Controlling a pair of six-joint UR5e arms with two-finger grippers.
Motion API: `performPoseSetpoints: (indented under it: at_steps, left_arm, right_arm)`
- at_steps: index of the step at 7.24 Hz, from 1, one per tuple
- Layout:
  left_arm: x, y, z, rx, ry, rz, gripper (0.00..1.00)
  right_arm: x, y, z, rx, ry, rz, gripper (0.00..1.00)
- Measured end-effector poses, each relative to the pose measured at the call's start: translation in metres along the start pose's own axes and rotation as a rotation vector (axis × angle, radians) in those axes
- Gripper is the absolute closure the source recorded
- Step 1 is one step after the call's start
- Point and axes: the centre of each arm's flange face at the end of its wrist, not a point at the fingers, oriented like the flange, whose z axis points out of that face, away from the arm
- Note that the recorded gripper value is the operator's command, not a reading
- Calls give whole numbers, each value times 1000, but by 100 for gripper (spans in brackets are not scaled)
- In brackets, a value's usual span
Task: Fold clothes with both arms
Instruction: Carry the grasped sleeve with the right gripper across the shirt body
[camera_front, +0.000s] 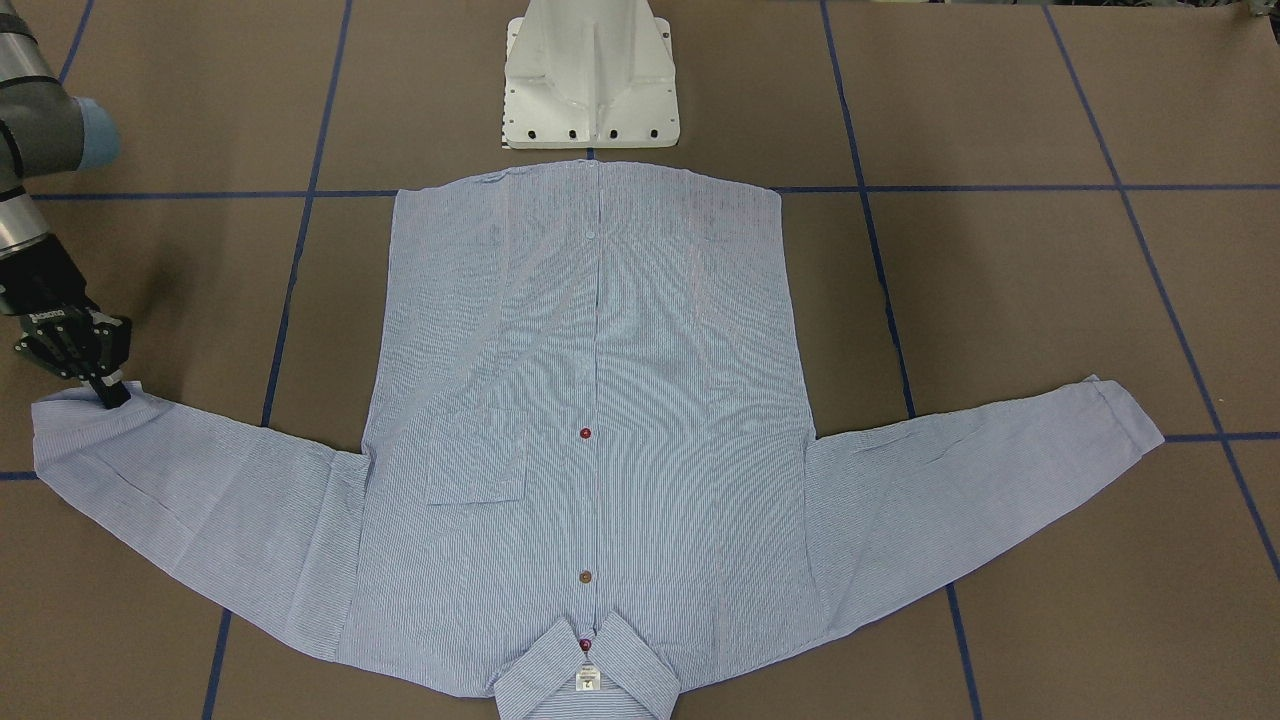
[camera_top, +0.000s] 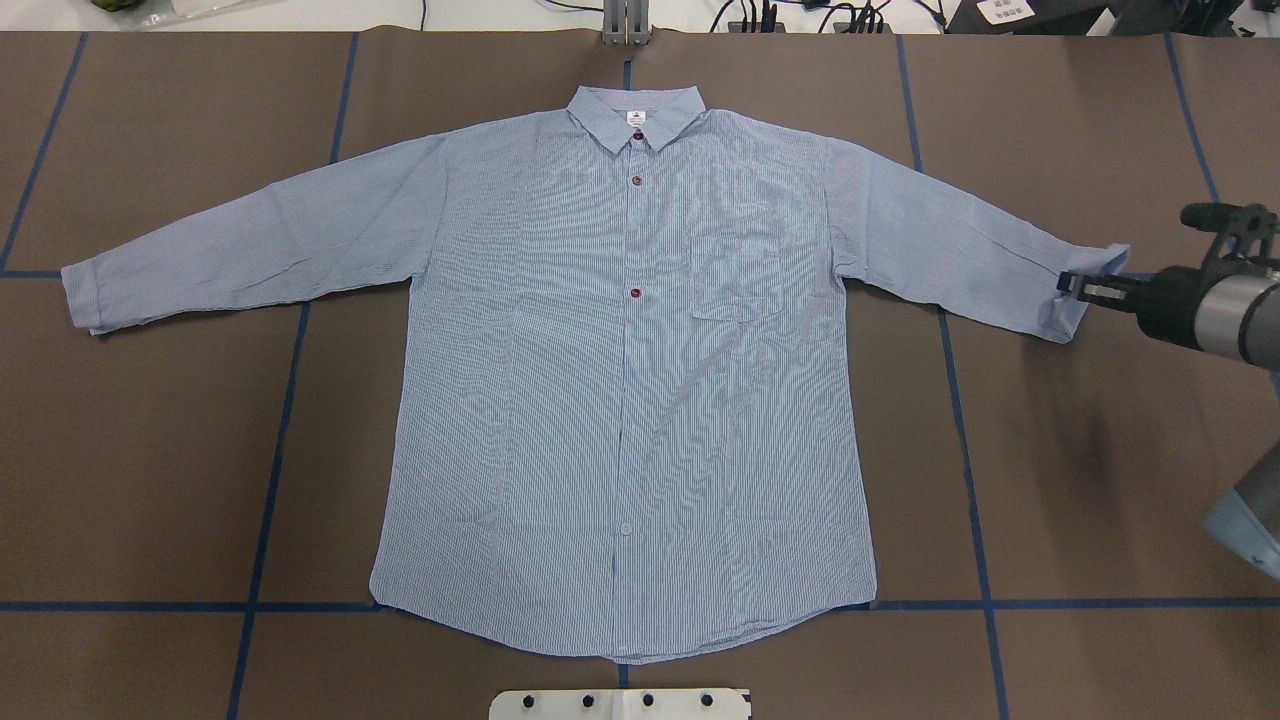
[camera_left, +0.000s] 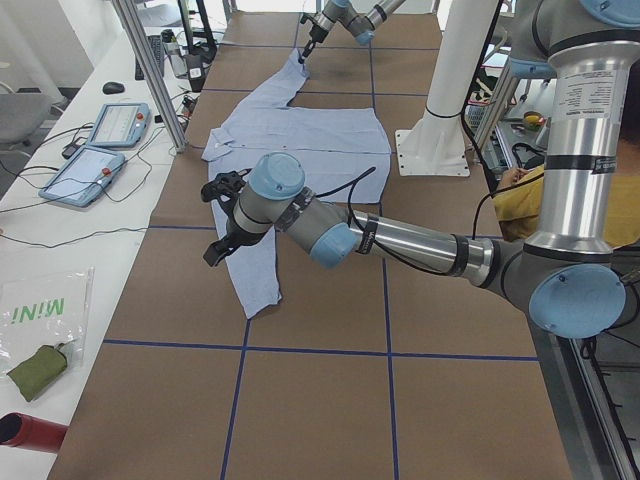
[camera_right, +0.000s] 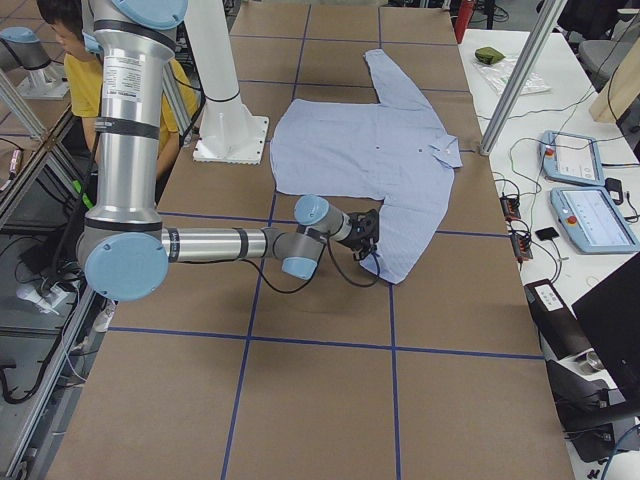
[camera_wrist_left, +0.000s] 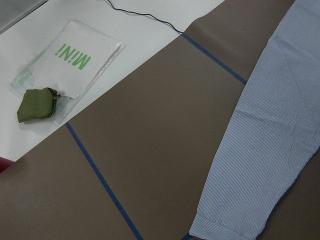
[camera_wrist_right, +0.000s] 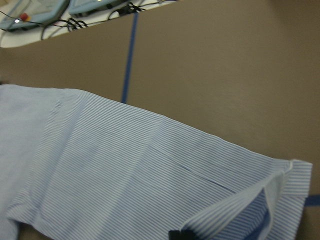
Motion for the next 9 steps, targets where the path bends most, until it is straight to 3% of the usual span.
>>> performPoseSetpoints:
  at_steps: [2, 4, 5, 7, 9]
  left_arm:
    - [0, 0, 0, 0, 0, 0, 0]
    - [0, 0, 0, 0, 0, -1, 0]
    - [0, 0, 0, 0, 0, -1, 0]
    - [0, 0, 1, -1, 0, -2, 0]
    - [-1, 2, 2, -4, 1, -5, 0]
  right_arm:
    - [-113, -26, 61, 58, -130, -22, 100]
    - [-237, -16, 117, 140, -213, -31, 100]
    - [-303, -14, 128, 176, -242, -8, 100]
    - [-438, -2, 135, 223, -202, 73, 100]
    - [-507, 30, 144, 216, -144, 70, 100]
